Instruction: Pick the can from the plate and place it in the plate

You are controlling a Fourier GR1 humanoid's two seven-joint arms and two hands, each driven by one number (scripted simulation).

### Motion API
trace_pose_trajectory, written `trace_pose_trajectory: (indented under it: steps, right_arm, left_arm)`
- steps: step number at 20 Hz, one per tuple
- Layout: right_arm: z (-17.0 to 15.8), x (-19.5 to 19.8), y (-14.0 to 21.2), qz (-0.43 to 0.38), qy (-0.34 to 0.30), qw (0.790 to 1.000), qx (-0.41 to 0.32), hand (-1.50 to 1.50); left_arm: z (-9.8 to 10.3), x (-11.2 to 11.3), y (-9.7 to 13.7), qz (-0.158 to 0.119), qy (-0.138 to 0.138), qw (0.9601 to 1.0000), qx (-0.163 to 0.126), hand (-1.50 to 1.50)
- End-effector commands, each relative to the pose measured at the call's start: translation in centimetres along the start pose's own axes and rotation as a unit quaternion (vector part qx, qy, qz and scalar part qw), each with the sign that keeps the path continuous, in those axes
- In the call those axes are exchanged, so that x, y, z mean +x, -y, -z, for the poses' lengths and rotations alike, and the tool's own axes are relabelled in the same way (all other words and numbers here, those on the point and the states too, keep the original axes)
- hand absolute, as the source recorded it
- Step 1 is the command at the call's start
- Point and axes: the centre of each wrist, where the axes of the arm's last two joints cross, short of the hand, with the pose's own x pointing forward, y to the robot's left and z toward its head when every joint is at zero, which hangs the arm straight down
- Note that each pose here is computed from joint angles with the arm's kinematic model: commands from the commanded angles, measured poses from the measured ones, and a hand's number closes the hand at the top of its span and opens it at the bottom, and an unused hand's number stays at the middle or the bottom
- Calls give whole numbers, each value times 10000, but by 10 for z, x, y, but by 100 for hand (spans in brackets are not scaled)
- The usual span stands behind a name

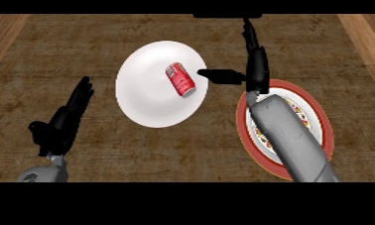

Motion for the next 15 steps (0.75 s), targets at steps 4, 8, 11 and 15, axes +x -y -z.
trace_pose_trajectory:
  steps: [4,8,11,15]
  right_arm:
    - [-6,-49,74,-2,358,9984,430,-150]
    - [-11,-78,99,-44,267,9981,553,-150]
    - [-1,-73,110,-155,253,9974,653,-150]
    - [-24,-89,106,-285,323,9979,474,-150]
  left_arm:
    - [-8,4,-4,25,-1,10000,-33,0]
    - [-5,11,-14,91,27,10000,6,0]
    - [9,-2,3,-39,-42,9999,145,0]
    - [7,-16,0,17,25,9999,120,0]
